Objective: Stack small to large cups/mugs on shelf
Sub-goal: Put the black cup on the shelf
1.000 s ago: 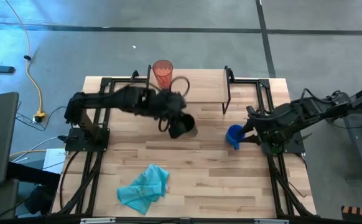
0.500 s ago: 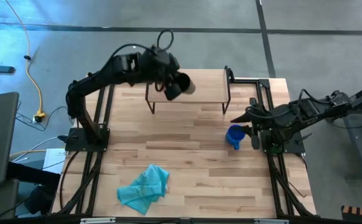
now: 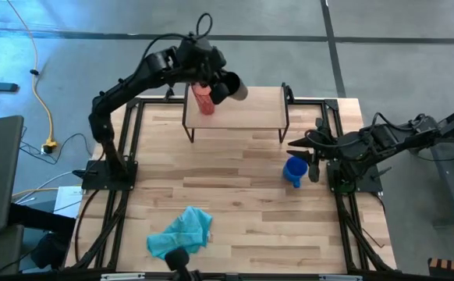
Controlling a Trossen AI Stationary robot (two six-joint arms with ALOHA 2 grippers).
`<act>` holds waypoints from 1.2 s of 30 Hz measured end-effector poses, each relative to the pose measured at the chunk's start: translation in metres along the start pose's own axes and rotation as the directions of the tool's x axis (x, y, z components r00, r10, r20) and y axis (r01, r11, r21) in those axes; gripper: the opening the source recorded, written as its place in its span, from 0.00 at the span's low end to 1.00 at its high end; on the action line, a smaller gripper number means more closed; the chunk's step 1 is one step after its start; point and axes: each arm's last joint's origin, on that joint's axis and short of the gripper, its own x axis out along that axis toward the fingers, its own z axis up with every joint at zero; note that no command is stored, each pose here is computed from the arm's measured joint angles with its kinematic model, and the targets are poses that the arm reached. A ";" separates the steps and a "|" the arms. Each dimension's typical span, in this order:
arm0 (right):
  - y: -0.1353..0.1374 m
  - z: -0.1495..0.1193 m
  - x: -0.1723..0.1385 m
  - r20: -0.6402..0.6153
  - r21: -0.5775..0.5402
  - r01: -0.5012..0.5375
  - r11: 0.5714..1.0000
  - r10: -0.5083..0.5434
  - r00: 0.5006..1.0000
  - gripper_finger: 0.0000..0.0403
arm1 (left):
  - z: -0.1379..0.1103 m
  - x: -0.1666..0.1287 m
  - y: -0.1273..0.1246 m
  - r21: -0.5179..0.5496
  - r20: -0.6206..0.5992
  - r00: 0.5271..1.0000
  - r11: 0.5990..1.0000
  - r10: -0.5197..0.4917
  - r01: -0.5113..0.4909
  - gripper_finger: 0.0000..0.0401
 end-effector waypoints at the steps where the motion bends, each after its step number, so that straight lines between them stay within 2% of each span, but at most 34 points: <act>1: 0.000 0.000 0.000 -0.003 -0.001 0.001 1.000 -0.001 1.000 0.26 | -0.001 0.005 -0.001 0.001 -0.007 1.000 1.000 -0.009 0.009 0.00; 10: 0.001 -0.002 0.002 -0.019 0.004 0.007 1.000 -0.007 1.000 0.26 | -0.003 0.031 -0.005 0.029 -0.023 0.999 0.999 -0.027 0.028 0.00; 25: 0.000 -0.002 0.002 -0.022 -0.027 0.022 0.999 -0.023 0.999 0.26 | -0.010 0.038 -0.005 0.035 -0.094 0.996 0.999 -0.003 0.006 0.00; 30: 0.000 -0.003 0.002 -0.024 -0.036 0.030 0.999 -0.031 0.999 0.26 | -0.010 0.037 -0.015 0.052 -0.109 0.994 0.998 -0.022 0.028 0.00; 36: 0.000 -0.003 0.002 -0.026 -0.031 0.032 0.999 -0.032 0.999 0.26 | -0.010 0.033 -0.033 0.108 -0.138 0.990 0.994 0.037 -0.022 0.00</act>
